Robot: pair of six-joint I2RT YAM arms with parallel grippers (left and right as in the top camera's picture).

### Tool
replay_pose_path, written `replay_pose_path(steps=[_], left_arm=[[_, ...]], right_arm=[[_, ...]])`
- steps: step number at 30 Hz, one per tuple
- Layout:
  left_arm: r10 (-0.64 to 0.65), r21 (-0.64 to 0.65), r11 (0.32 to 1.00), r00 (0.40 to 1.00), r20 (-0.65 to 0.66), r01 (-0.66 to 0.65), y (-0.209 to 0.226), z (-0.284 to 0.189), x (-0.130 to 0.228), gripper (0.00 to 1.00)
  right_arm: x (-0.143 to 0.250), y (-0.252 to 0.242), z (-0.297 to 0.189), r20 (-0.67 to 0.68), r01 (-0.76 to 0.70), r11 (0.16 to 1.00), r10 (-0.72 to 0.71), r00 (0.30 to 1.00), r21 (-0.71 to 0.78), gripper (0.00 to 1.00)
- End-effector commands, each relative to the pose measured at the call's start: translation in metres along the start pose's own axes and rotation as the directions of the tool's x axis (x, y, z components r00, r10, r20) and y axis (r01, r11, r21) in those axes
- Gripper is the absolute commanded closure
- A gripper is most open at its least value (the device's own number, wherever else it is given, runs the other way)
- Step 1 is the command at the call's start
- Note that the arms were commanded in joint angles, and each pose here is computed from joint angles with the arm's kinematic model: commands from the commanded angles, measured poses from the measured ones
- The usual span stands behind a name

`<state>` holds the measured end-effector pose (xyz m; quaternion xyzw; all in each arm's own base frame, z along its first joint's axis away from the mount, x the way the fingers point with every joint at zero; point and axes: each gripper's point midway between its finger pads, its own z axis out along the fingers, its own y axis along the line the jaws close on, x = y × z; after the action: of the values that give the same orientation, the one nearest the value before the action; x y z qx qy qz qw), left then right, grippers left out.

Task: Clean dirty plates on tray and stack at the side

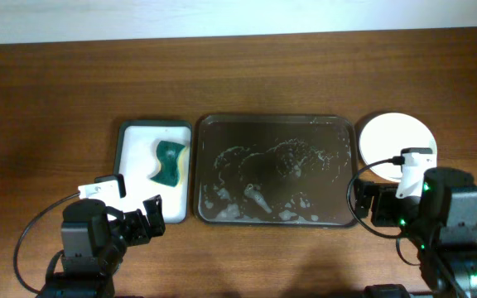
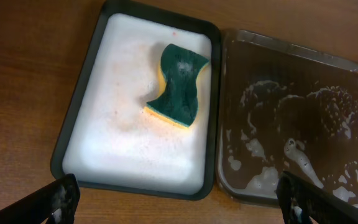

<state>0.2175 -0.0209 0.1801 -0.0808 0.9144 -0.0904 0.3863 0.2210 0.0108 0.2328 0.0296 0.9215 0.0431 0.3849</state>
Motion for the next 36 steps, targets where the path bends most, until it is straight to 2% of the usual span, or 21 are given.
replay_pose_path(steps=[1,4,9,12,17,22,24,25,36], left_arm=[[0.002,-0.003,1.0,1.0,0.003,-0.002,0.001,0.0,0.001,0.01],[0.002,-0.003,1.0,1.0,0.003,-0.002,0.001,0.0,0.001,0.01],[0.002,-0.003,1.0,1.0,0.002,-0.002,0.001,0.0,0.002,0.01],[0.002,-0.003,1.0,1.0,0.003,-0.002,0.001,0.0,0.001,0.01],[0.002,-0.003,1.0,1.0,0.003,-0.002,0.001,0.0,0.001,0.01],[0.002,-0.003,1.0,1.0,0.002,-0.002,0.001,0.0,0.002,0.0],[0.002,-0.003,1.0,1.0,0.003,-0.002,0.001,0.0,0.001,0.01],[0.002,-0.003,1.0,1.0,0.003,-0.002,0.001,0.0,0.001,0.01],[0.002,-0.003,1.0,1.0,0.003,-0.002,0.001,0.0,0.001,0.0]], right_arm=[[-0.018,0.0,-0.017,0.221,0.027,1.0,-0.027,0.975,0.004,0.01],[-0.015,0.002,-0.024,0.452,0.045,0.999,-0.029,0.892,-0.026,0.01],[-0.009,0.003,-0.021,0.696,0.073,0.996,-0.021,0.718,-0.045,0.01],[-0.011,0.002,-0.001,0.745,0.08,0.996,-0.017,0.667,-0.049,0.01],[0.0,-0.001,0.031,0.783,0.094,0.995,-0.031,0.622,-0.034,0.01],[0.018,0.004,0.053,0.725,0.176,0.984,-0.124,0.678,0.003,0.01],[0.035,0.006,0.068,0.66,0.188,0.982,-0.126,0.741,-0.024,0.01],[0.037,0.005,0.07,0.651,0.188,0.982,-0.126,0.749,-0.025,0.01],[0.037,0.005,0.07,0.65,0.188,0.982,-0.126,0.749,-0.025,0.01]])
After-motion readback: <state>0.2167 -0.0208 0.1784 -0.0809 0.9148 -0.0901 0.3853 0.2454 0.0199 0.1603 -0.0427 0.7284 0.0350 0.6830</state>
